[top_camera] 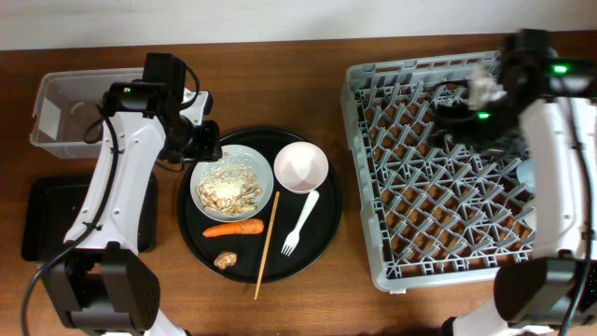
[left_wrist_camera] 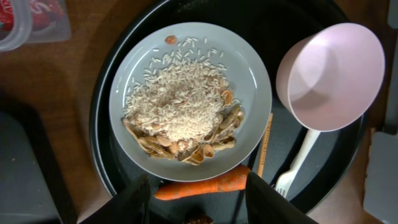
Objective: Sort waste into correct bins and load items into the dishwasher rack
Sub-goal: 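Reach the right gripper to the pink bowl and grasp its rim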
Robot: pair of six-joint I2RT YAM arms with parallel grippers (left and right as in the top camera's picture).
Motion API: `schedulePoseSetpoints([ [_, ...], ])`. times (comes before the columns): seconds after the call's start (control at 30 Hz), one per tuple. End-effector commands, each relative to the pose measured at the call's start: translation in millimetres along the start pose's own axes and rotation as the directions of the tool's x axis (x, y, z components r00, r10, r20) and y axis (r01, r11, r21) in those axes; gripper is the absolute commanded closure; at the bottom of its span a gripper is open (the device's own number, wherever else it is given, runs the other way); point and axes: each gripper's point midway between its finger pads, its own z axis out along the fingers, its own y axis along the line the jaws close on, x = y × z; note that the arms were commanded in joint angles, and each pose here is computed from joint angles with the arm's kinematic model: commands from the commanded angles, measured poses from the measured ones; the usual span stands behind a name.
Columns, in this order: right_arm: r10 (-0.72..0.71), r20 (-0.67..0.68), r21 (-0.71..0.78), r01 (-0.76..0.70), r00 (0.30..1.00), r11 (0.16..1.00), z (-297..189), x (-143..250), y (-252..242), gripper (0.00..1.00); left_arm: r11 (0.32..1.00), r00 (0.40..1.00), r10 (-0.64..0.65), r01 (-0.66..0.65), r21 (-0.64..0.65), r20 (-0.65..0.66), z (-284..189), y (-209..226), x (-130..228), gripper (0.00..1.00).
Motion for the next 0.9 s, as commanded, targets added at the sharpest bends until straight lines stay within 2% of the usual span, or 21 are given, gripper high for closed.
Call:
schedulePoseSetpoints([
  [0.0,-0.202,0.028,-0.034,0.203,0.979,0.979,4,1,65,0.03,1.000,1.000,-0.006,0.006,0.027,-0.005,1,-3,-1,0.51],
  [0.2,-0.427,0.118,-0.048,0.434,0.897,0.899,36,-13,153,0.07,0.999,0.998,-0.015,0.014,-0.029,-0.054,1,6,11,0.50],
  [0.33,-0.490,0.111,-0.066,0.498,0.865,0.864,71,-16,186,0.09,0.999,0.998,-0.018,0.015,-0.051,-0.068,0,10,15,0.48],
  [0.6,-0.472,0.052,-0.019,0.474,0.880,0.880,143,-33,191,0.20,0.999,0.997,-0.018,0.015,-0.051,-0.070,0,10,16,0.47],
  [0.87,-0.426,-0.066,-0.020,0.425,0.902,0.905,199,-23,182,0.30,0.999,0.998,-0.018,0.014,-0.050,-0.067,0,10,15,0.47],
])
